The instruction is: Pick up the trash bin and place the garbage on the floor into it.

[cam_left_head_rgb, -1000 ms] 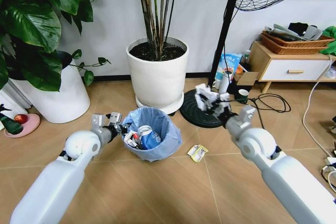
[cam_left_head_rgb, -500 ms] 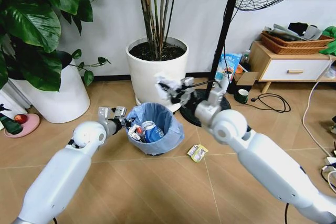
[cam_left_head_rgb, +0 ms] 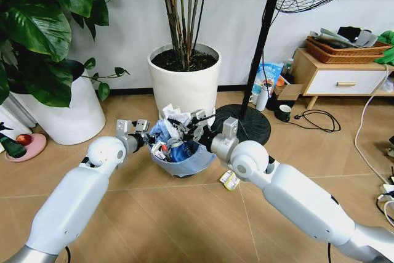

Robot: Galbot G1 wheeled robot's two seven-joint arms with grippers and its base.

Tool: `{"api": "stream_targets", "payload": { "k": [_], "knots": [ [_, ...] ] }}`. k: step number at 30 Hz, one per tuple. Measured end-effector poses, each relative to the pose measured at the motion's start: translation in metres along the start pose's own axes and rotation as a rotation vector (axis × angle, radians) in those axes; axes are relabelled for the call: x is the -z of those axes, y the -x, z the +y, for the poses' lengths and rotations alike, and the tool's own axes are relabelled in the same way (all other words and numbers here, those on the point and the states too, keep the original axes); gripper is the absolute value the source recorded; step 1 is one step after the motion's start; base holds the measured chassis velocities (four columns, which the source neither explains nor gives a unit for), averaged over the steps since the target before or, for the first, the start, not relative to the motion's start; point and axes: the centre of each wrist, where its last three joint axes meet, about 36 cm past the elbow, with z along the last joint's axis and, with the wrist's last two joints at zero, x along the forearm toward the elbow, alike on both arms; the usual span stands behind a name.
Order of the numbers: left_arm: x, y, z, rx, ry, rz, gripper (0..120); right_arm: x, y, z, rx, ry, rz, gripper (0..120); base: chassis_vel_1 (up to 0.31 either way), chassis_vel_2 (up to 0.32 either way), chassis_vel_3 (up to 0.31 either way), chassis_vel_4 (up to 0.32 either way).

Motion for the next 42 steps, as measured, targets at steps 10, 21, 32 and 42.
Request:
{"api": "stream_targets", "payload": {
  "k": [10,21,32,42],
  "knots": [
    [0.000,0.001,-0.002,-0.004,0.000,-0.001,0,-0.007,0.004,-0.001,-0.004,-0.014,0.021,59,0.000,0.000,0.000,0.000],
    [-0.002,0.000,-0.003,-0.003,0.000,-0.001,0,-0.006,0.003,-0.001,-0.008,-0.025,0.018,98,0.000,0.000,0.000,0.000],
    [0.000,0.001,-0.004,-0.004,-0.001,-0.006,0,-0.002,0.002,-0.002,-0.029,-0.021,0.002,100,0.000,0.000,0.000,0.000],
    [-0.003,-0.001,0.004,0.016,-0.002,-0.003,0,0.022,-0.022,-0.032,-0.190,-0.049,-0.061,100,0.000,0.000,0.000,0.000]
  ]
}}
